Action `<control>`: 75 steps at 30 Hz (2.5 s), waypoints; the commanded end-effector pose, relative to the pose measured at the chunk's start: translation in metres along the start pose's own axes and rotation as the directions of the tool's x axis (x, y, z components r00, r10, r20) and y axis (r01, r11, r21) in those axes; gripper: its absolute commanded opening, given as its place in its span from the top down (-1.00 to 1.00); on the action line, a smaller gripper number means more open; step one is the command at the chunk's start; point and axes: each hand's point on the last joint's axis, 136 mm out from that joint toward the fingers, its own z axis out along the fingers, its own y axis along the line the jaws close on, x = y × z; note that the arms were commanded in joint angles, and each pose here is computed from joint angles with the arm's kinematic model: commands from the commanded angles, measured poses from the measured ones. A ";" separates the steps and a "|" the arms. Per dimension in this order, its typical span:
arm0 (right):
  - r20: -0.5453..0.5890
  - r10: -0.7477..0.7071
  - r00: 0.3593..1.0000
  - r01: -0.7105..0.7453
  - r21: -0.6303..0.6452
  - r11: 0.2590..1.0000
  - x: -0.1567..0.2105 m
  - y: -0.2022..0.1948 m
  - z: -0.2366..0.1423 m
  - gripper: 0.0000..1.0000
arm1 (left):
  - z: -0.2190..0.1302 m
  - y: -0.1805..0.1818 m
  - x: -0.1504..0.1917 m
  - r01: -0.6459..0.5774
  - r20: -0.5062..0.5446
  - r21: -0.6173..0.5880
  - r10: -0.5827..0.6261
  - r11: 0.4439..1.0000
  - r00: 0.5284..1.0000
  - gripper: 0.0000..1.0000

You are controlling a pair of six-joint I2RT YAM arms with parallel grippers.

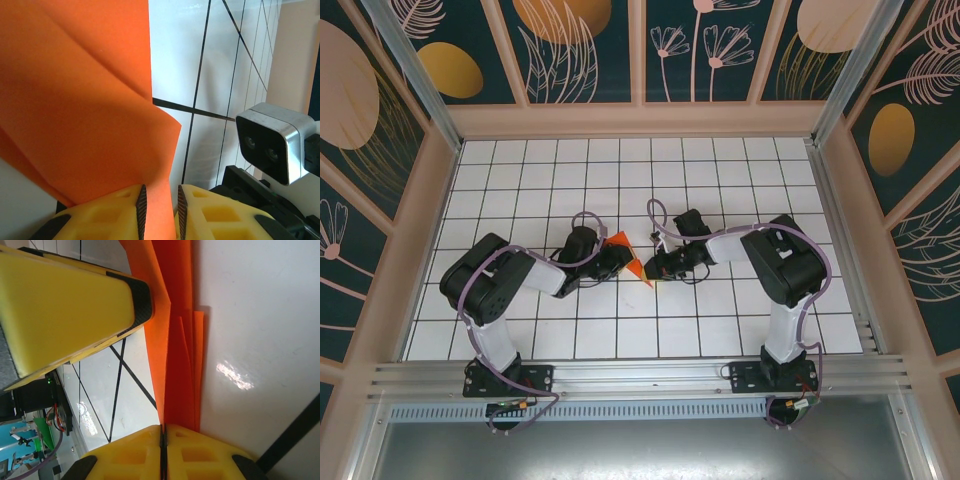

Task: Fold a paper plane with a square sheet of paper (pick it up from the middle)
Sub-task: Fold the wing for the fifth time at the center of the table.

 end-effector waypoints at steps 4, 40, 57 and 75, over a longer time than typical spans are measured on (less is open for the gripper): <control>-0.001 0.001 1.000 -0.001 0.062 0.998 0.007 -0.005 -0.008 0.75 | 0.006 0.041 0.000 0.057 0.019 -0.176 -0.055 0.983 0.998 0.47; -0.019 -0.078 0.997 0.080 0.279 0.957 -0.016 -0.004 0.014 1.00 | 0.005 0.065 0.003 0.101 0.019 -0.279 -0.099 0.955 0.995 0.81; -0.094 -0.151 0.984 0.171 0.259 0.951 0.009 0.000 0.004 1.00 | 0.001 0.086 0.006 0.117 0.033 -0.365 -0.113 0.923 0.993 0.88; -0.075 -0.101 0.992 0.120 0.317 0.941 0.006 -0.011 0.011 1.00 | -0.001 0.087 0.005 0.109 0.034 -0.376 -0.104 0.920 0.994 0.89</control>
